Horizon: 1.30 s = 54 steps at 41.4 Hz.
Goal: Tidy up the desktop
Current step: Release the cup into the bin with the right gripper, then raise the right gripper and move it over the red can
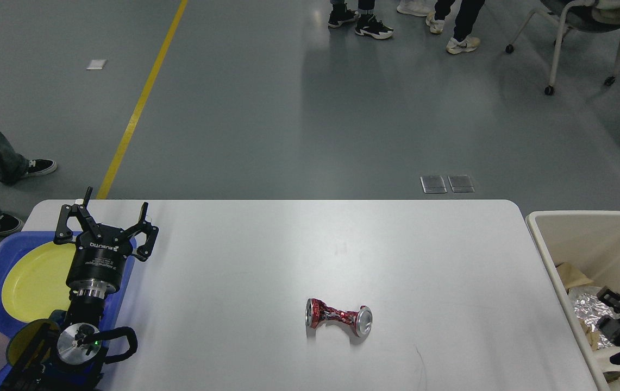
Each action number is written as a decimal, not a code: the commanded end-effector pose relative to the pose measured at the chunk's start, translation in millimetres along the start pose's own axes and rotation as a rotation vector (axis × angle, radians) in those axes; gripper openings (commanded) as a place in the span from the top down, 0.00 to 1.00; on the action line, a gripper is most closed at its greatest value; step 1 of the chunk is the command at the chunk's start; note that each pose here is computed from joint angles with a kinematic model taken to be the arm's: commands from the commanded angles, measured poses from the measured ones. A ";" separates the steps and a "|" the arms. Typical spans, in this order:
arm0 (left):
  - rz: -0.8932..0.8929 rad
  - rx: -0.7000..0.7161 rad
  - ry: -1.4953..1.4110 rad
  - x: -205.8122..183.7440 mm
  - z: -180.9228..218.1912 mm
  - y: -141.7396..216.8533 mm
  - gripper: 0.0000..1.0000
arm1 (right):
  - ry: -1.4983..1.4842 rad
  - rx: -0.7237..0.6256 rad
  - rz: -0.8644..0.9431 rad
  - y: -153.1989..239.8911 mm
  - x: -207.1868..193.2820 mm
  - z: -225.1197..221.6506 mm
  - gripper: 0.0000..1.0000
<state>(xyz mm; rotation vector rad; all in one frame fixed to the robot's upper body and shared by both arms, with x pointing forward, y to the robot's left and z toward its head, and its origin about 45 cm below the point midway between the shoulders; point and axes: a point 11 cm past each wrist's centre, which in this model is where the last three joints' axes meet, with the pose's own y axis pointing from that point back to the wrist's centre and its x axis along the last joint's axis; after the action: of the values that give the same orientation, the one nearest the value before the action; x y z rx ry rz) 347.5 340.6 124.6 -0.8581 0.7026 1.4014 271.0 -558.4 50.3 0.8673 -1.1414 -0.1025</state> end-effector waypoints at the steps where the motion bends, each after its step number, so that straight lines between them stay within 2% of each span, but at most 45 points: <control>1: 0.000 0.000 0.000 0.0 0.0 0.0 0.03 | -0.031 0.001 -0.020 5.3 31.7 -5.6 0.00; 7: 0.000 0.000 0.000 0.0 0.0 0.0 0.03 | 0.020 0.061 -0.064 24.5 65.8 -38.9 0.00; 16: -0.001 0.001 0.000 -0.5 -0.1 -0.2 0.03 | 0.261 0.184 -0.256 88.9 107.7 -107.0 0.00; 30: 0.000 0.002 0.000 0.0 -0.2 0.0 0.03 | 0.593 0.352 -0.519 240.1 131.7 -206.0 0.00; 37: 0.000 0.002 0.000 0.0 -0.2 0.0 0.03 | 0.748 0.398 -0.618 314.7 129.5 -214.4 0.00; 45: 0.001 0.000 0.000 0.2 0.0 0.0 0.03 | 0.862 0.435 -0.632 388.1 123.2 -194.3 0.00; 54: 0.000 0.000 0.000 0.0 0.0 0.0 0.03 | 0.876 0.490 -0.604 438.6 127.9 -182.1 0.00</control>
<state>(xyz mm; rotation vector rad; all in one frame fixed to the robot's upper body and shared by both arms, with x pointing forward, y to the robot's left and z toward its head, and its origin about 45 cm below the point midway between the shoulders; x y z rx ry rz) 347.6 340.6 124.7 -0.8584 0.7024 1.4013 340.3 -234.3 390.1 1.4534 -0.0450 0.0563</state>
